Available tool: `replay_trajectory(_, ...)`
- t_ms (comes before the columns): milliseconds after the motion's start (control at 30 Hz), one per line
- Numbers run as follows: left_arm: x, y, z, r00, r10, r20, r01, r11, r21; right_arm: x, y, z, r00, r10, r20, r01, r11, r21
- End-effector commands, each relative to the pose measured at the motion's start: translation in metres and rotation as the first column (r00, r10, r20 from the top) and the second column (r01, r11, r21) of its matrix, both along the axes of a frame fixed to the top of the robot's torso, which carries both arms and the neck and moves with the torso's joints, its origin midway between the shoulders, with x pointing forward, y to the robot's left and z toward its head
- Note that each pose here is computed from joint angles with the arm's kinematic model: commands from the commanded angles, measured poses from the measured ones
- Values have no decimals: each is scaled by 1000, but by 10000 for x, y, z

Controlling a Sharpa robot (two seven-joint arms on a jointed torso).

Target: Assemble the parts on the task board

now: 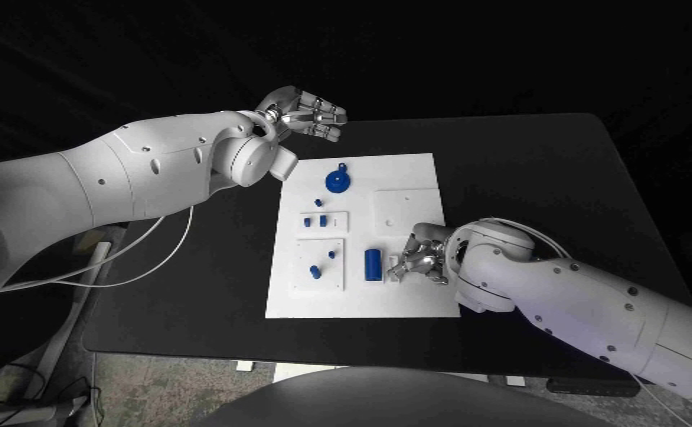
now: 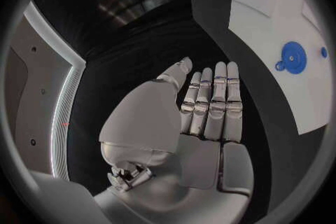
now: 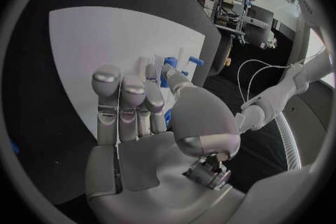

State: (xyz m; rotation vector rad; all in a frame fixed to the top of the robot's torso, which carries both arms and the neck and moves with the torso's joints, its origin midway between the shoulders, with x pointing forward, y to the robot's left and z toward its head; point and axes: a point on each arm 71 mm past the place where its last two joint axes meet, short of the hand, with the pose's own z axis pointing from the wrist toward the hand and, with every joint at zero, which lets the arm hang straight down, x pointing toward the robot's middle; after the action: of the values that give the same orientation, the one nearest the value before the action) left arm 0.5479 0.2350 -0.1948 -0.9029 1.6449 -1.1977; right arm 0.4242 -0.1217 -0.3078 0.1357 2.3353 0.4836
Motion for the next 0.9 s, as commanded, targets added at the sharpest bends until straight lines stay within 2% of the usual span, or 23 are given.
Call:
replay_trajectory(33, 3, 2, 35, 999, 2, 34, -1, 1000, -20, 43, -117, 165, 997, -43, 57, 38, 995, 89)
replay_trajectory(300, -7, 85, 68, 997, 25, 72, -20, 998, -59, 233, -656, 634, 980, -136, 143, 115, 982, 147)
replay_trajectory(400, -11, 116, 73, 996, 30, 79, -25, 997, -67, 288, -864, 744, 972, -175, 156, 152, 977, 151)
replay_trajectory(533, -23, 140, 66, 996, 32, 84, -26, 997, -75, 333, -1102, 797, 963, -221, 156, 201, 970, 135)
replay_trajectory(900, -68, 215, 41, 996, 38, 84, -31, 996, -82, 370, -1537, 766, 949, -286, 132, 284, 958, 35)
